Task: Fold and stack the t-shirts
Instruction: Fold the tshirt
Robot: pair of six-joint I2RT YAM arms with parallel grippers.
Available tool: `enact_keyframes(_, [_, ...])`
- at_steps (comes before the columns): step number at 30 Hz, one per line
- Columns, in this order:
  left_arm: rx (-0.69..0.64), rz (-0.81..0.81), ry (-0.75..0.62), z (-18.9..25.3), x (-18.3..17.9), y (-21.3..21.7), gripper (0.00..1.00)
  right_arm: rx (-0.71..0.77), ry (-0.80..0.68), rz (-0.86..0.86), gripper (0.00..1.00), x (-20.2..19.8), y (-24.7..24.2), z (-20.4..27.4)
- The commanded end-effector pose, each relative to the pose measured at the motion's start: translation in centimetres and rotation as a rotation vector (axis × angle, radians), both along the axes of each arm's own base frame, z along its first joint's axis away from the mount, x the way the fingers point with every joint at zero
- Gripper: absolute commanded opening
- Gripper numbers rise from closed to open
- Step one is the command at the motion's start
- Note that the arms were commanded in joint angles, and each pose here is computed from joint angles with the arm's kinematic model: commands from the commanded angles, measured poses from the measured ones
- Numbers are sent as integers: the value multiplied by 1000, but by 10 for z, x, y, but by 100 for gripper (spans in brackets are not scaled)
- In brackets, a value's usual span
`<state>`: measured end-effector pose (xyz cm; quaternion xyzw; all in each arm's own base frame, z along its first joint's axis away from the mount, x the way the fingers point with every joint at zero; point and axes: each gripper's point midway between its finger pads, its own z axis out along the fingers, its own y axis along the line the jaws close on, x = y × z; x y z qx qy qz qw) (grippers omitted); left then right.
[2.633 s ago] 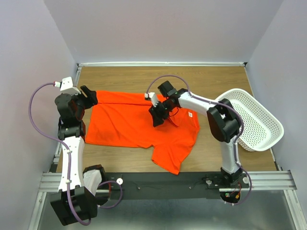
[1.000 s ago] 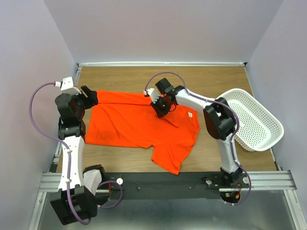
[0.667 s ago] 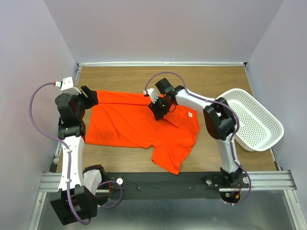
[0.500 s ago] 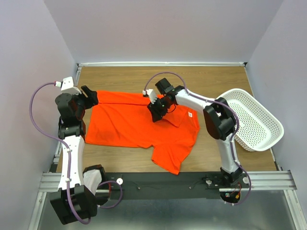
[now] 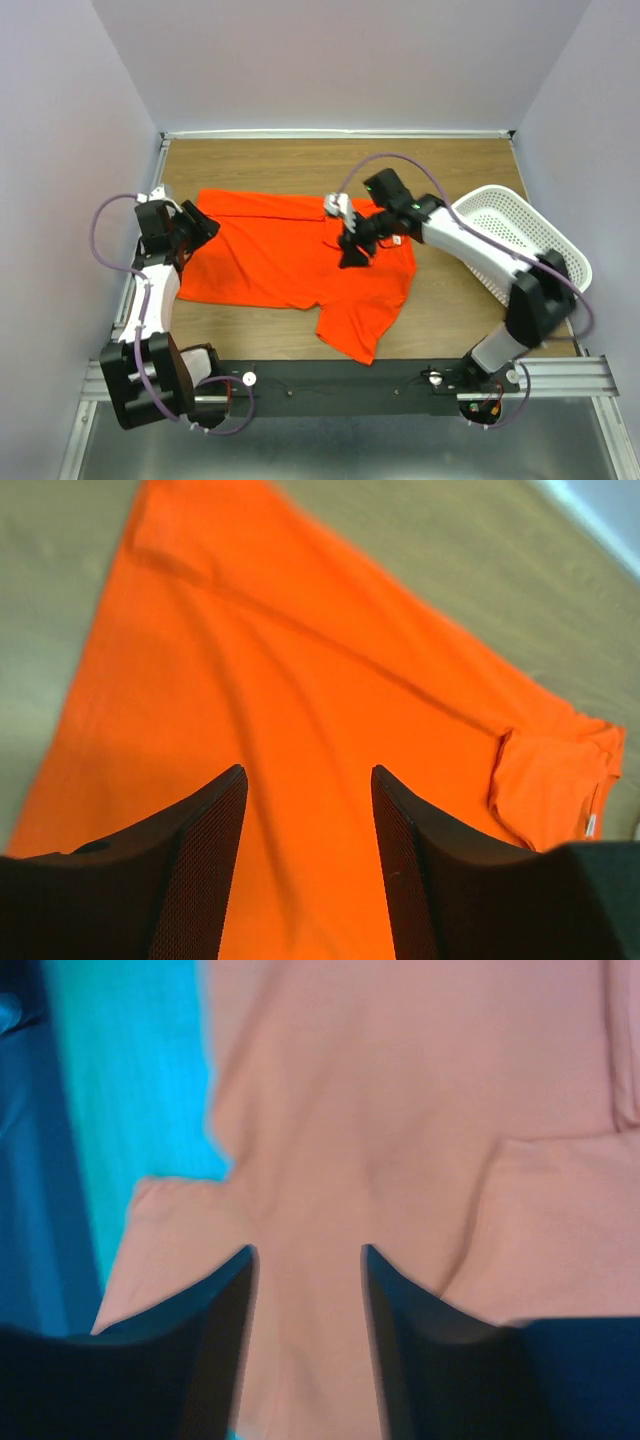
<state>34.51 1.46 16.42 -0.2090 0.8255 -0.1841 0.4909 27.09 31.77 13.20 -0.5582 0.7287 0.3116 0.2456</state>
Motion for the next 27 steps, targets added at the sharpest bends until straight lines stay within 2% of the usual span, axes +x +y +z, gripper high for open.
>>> enact_keyframes(1, [-192,69,218,-42,-28,-13,61,114,-71,303,64,-76,-29,-1])
enact_keyframes(3, [-187,113,272,-47,-36,-9,61,164,-157,449,73,-100,-39,-9])
enact_keyframes(4, [-185,115,289,-48,-40,-9,63,162,-175,485,84,-115,-52,-20])
enact_keyframes(6, [-165,114,279,-44,-43,-8,66,144,-270,542,88,-119,-62,-25])
enact_keyframes(10, [-142,124,335,-57,-60,-7,69,122,-306,555,88,-122,-70,-28])
enact_keyframes(13, [-196,184,430,-80,-78,-8,70,140,-345,588,87,-131,-73,-25])
enact_keyframes(17, [-231,302,545,-109,-97,-4,69,147,-306,594,75,-137,-67,-26])
enact_keyframes(18, [-236,350,582,-113,-104,-1,69,146,-301,595,69,-138,-66,-27])
enact_keyframes(21, [-175,478,604,-117,-114,19,68,144,-299,584,67,-137,-63,-25])
enact_keyframes(26, [-164,577,598,-109,-116,32,66,132,-327,564,67,-130,-61,-23])
enact_keyframes(27, [-124,622,581,-103,-112,44,65,125,-331,557,66,-129,-61,-22])
